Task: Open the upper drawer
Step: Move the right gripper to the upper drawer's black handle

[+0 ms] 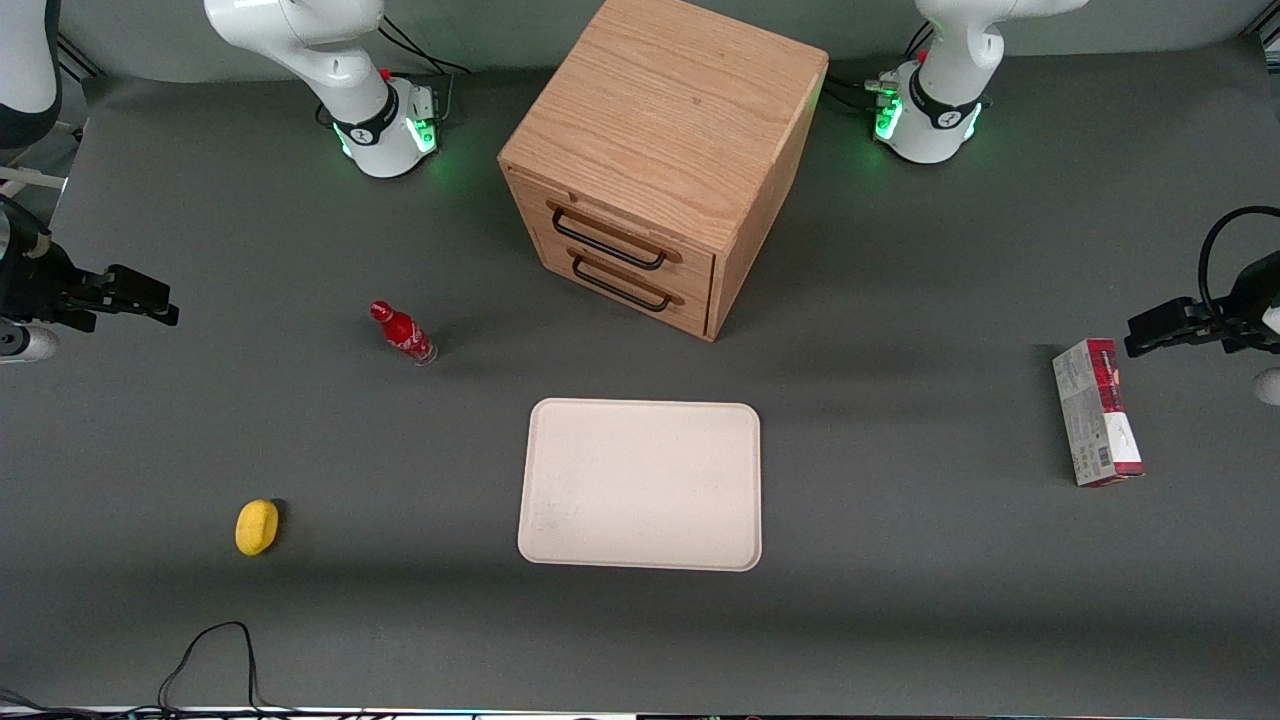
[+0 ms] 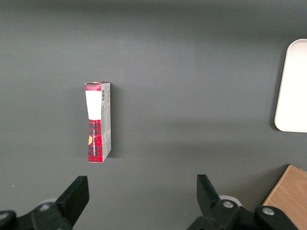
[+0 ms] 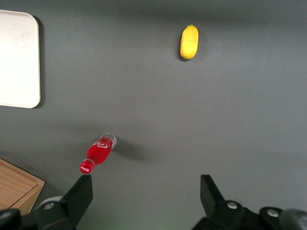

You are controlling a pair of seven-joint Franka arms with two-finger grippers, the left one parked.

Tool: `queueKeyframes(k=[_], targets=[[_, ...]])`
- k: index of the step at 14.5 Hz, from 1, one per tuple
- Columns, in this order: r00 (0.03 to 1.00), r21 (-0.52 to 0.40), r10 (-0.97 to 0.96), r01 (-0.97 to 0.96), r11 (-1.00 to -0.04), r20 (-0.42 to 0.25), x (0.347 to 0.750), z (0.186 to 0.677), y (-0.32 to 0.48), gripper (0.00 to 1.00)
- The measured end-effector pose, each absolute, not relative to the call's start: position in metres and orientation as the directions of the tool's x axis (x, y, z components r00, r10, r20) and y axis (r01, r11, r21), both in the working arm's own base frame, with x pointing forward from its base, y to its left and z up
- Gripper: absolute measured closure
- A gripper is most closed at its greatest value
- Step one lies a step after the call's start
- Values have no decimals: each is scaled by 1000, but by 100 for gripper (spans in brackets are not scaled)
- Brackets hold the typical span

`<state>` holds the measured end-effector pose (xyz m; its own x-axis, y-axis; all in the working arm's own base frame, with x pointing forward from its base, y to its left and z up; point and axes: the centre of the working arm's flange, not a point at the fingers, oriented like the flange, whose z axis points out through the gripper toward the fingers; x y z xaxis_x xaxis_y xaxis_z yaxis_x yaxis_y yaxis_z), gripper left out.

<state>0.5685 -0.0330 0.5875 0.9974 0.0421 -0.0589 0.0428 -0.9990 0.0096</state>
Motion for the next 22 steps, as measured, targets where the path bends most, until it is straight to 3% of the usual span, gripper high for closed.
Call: queueKeyframes(k=[10,17,22], targets=[[994,8,80,81,-997,-72,579,587,-10,0],[934,-5,351,351,-936,-66,588,580,154,0],[808,-9,583,584,-812,-86,536,564,308,0]])
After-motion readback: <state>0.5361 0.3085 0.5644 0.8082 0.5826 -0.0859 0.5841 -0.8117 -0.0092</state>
